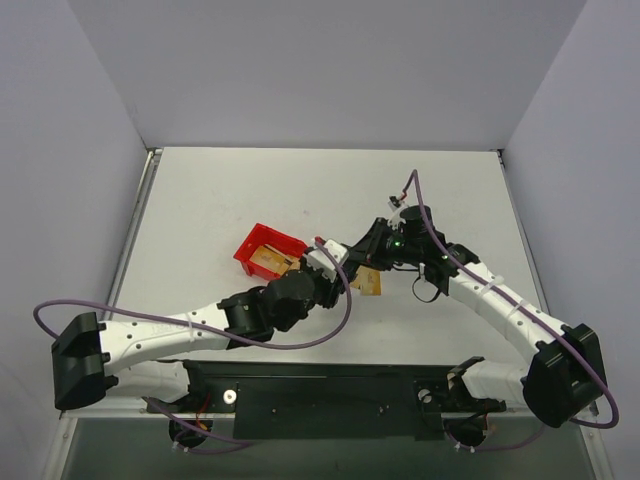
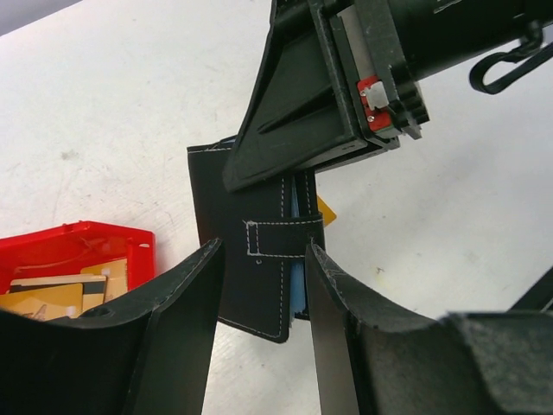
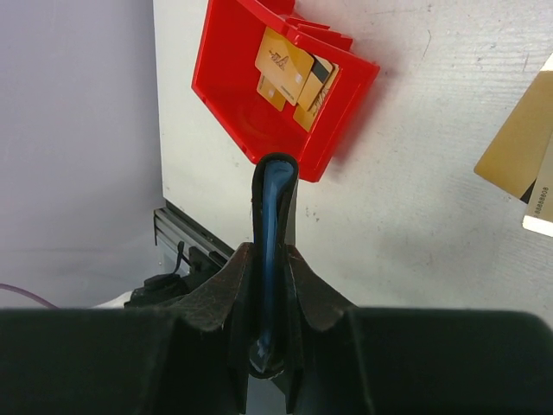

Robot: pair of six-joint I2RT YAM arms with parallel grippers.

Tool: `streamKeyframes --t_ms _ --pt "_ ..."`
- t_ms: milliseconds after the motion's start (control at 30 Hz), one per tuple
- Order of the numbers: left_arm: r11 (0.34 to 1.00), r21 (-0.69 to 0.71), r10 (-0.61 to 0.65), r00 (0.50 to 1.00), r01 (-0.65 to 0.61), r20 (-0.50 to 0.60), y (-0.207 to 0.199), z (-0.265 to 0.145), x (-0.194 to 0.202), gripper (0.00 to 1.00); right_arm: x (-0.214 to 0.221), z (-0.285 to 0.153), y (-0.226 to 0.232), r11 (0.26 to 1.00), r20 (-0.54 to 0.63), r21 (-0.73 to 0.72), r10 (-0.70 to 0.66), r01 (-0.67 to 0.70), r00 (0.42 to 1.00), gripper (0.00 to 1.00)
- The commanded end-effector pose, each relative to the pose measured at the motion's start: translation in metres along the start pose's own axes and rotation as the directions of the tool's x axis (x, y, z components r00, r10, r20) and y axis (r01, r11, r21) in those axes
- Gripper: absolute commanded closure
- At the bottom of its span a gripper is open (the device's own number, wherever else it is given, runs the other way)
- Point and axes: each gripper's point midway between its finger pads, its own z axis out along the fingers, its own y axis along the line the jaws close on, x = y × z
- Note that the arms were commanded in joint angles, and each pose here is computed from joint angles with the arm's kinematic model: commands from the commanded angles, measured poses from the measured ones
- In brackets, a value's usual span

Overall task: Put the credit cards into the card holder
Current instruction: Pick up the credit card from the storage box.

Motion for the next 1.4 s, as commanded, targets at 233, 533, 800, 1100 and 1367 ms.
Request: streamKeyframes --t_ms 233,533,800,1100,1367 --pt "0.988 0.121 -0.098 0.995 0.096 0.014 -0.015 -0.013 -0.002 0.47 -0.013 -0.008 0.006 0.997 0.048 -0.056 0.051 -0.049 0.998 1.00" --pt "0.985 0.145 -0.092 0.996 0.091 -0.001 -0.020 -0.013 0.003 0.47 -0.013 -0.009 0.007 0.997 0.047 -0.062 0.054 -0.051 0.997 1.00" --pt "0.993 0.100 -0.054 0.998 0.056 -0.026 -0.014 -0.007 0.012 0.47 -0.014 -0.011 0.008 0.996 0.050 -0.068 0.058 -0.055 0.997 1.00" --pt "0.999 0.036 -0.033 0.999 0.034 -0.040 0.005 -0.003 0.018 0.47 -0.015 -0.013 0.008 0.996 0.051 -0.075 0.058 -0.054 0.997 1.00" --pt "1.000 -0.008 -0.028 0.999 0.028 -0.034 0.022 -0.002 0.016 0.48 -0.012 -0.011 0.009 0.995 0.036 -0.084 0.059 -0.056 0.998 1.00"
